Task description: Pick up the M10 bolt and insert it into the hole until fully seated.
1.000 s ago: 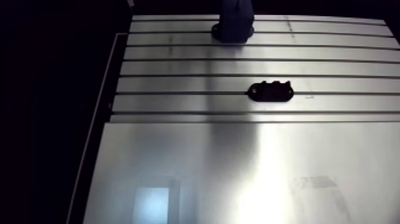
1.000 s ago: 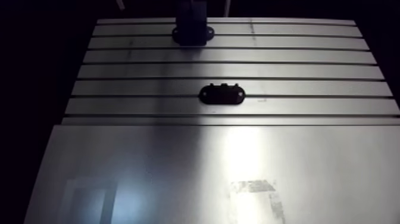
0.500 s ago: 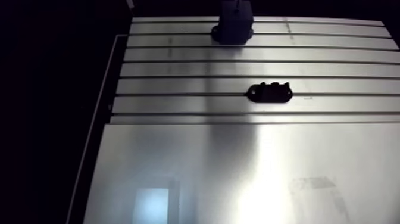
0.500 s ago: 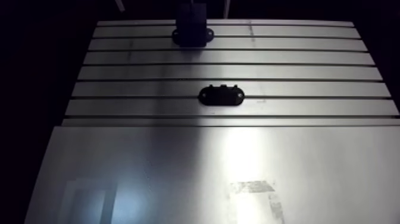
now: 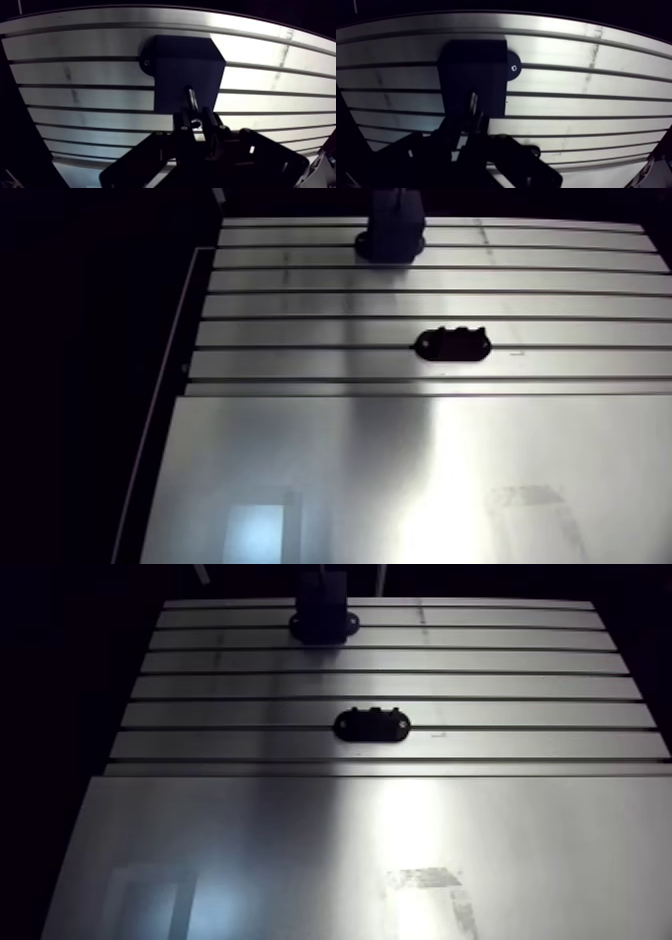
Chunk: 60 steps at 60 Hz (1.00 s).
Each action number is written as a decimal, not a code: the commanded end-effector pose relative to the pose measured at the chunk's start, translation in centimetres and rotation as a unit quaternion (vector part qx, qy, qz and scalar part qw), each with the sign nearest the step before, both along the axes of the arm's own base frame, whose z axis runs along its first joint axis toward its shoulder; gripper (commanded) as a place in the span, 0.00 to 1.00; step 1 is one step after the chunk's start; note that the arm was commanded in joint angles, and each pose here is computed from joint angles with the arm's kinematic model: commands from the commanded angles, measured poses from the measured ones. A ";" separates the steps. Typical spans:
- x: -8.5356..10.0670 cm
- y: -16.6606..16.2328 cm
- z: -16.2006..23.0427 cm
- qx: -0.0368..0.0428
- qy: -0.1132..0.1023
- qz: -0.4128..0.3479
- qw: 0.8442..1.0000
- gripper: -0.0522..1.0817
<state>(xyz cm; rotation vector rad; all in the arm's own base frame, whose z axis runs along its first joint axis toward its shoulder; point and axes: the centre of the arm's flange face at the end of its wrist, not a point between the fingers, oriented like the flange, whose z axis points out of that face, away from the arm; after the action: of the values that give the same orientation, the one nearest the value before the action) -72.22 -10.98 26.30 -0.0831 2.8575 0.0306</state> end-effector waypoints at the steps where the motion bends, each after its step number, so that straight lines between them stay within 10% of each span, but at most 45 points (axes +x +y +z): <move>1: 0.0 0.0 -0.3 0.000 -0.002 0.000 1.000 1.00; 60: 0.6 0.3 -2.0 -0.003 -0.015 -0.005 1.000 1.00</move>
<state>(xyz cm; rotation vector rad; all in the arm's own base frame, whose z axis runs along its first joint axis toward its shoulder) -71.90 -10.80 24.58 -0.0758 2.8349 0.0218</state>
